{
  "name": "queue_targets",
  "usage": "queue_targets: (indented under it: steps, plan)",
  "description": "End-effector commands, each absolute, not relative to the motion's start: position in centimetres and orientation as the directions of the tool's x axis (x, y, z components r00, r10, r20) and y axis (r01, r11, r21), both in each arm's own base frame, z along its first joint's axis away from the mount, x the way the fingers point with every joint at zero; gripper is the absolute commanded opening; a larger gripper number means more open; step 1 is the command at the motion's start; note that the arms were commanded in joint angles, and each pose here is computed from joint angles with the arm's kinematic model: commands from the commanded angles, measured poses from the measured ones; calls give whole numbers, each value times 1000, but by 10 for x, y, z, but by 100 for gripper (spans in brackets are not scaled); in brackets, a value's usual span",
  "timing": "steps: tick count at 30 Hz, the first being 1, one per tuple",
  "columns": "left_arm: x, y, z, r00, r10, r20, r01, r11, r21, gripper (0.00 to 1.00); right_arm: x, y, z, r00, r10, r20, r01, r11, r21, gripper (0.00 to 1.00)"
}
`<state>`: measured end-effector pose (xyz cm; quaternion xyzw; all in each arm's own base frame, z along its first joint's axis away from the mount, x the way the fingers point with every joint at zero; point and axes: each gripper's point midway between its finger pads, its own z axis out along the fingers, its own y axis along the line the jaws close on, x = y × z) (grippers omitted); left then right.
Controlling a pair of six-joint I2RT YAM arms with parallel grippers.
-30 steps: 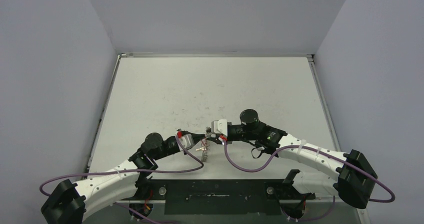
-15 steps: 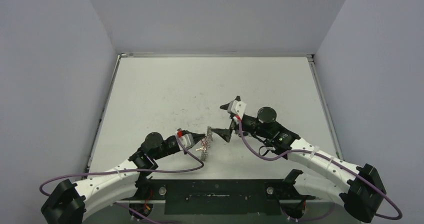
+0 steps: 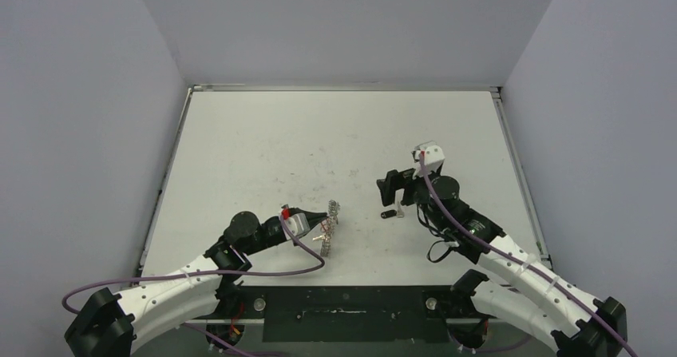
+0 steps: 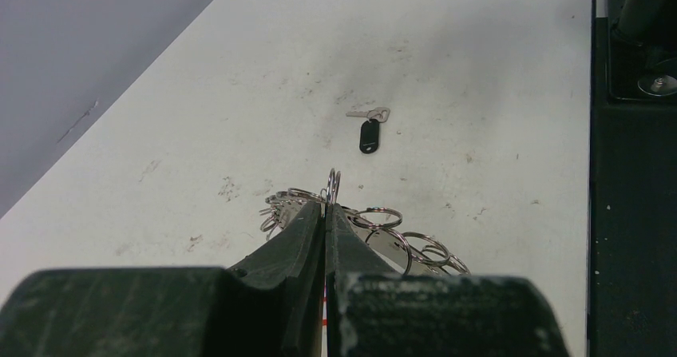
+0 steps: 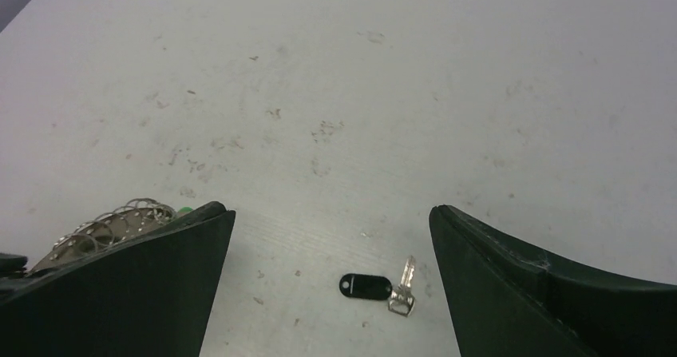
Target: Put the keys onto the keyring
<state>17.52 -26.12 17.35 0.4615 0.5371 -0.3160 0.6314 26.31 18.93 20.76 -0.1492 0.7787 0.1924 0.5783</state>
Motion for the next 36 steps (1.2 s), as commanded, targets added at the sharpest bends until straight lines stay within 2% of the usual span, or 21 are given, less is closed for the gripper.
queue_targets:
  steps: [1,4,10,12,19,22,27,36]
  plan:
    - [178,-264,206,282,28,-959,877,398,270,0,251,134,163,-459,107,-882,-130,974,186,100]
    - [178,-264,205,280,31,-960,877,398,269,0,237,127,137,-544,123,-830,-74,978,194,93]
    - [177,-266,205,275,28,-961,882,391,264,0,230,127,99,-657,125,-744,-33,980,194,84]
    - [176,-266,205,274,27,-961,883,390,263,0,231,129,86,-702,119,-702,-37,979,202,77]
    - [176,-265,205,272,27,-962,883,389,261,0,247,149,60,-808,171,-564,-93,908,408,64]
    - [175,-266,205,273,28,-962,884,387,262,0,257,153,52,-836,174,-520,-109,877,469,54]
    - [175,-267,204,274,33,-961,885,382,266,0,268,156,38,-877,160,-453,-117,843,525,30]
    - [176,-267,203,278,35,-960,884,382,270,0,278,155,32,-883,152,-444,-129,832,540,33]
